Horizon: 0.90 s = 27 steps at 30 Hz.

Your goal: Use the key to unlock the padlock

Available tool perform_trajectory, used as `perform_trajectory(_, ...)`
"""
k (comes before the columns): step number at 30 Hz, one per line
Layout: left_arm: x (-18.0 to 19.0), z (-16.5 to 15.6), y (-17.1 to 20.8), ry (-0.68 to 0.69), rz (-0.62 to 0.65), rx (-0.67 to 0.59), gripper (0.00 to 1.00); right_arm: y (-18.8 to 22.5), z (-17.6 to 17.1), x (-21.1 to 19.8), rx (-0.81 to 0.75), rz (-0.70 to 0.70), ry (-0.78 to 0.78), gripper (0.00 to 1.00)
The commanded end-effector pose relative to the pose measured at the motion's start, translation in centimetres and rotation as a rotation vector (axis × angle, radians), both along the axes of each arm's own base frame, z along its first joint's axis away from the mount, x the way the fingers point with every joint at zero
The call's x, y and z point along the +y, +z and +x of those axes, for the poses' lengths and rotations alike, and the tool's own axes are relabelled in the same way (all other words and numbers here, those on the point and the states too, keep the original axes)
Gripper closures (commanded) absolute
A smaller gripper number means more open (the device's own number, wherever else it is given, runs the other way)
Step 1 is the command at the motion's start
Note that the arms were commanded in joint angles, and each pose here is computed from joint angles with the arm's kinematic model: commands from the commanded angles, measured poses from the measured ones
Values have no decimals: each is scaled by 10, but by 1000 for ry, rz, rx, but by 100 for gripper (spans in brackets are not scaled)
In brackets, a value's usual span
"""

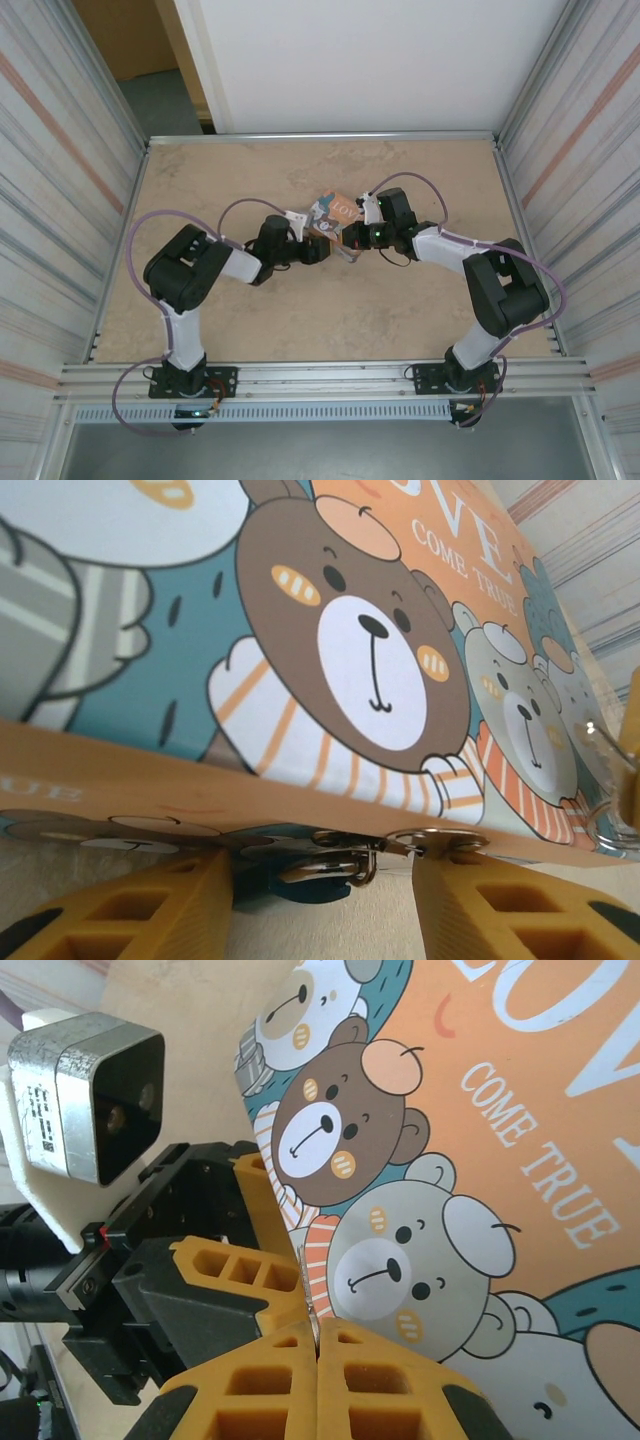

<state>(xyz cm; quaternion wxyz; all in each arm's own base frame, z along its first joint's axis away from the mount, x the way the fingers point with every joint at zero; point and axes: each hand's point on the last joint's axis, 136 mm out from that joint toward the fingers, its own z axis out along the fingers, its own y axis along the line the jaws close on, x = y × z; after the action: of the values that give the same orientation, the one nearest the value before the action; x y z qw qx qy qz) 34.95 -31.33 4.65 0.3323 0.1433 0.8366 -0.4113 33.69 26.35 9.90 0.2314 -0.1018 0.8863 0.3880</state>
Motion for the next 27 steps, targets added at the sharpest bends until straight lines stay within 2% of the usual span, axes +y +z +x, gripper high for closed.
perform_trajectory(1,-10,-3,-3,-49,13,-12,51,-18,-6,-6,73,-35,-20,100)
perform_trajectory(9,-22,-15,-9,-38,0,24,55,-16,-7,-5,67,-37,-17,100)
perform_trajectory(18,-13,-5,-16,64,11,66,58,-10,-10,-4,53,-33,-14,100)
perform_trajectory(27,-15,-4,-16,82,9,81,71,10,-11,2,7,-4,-7,100)
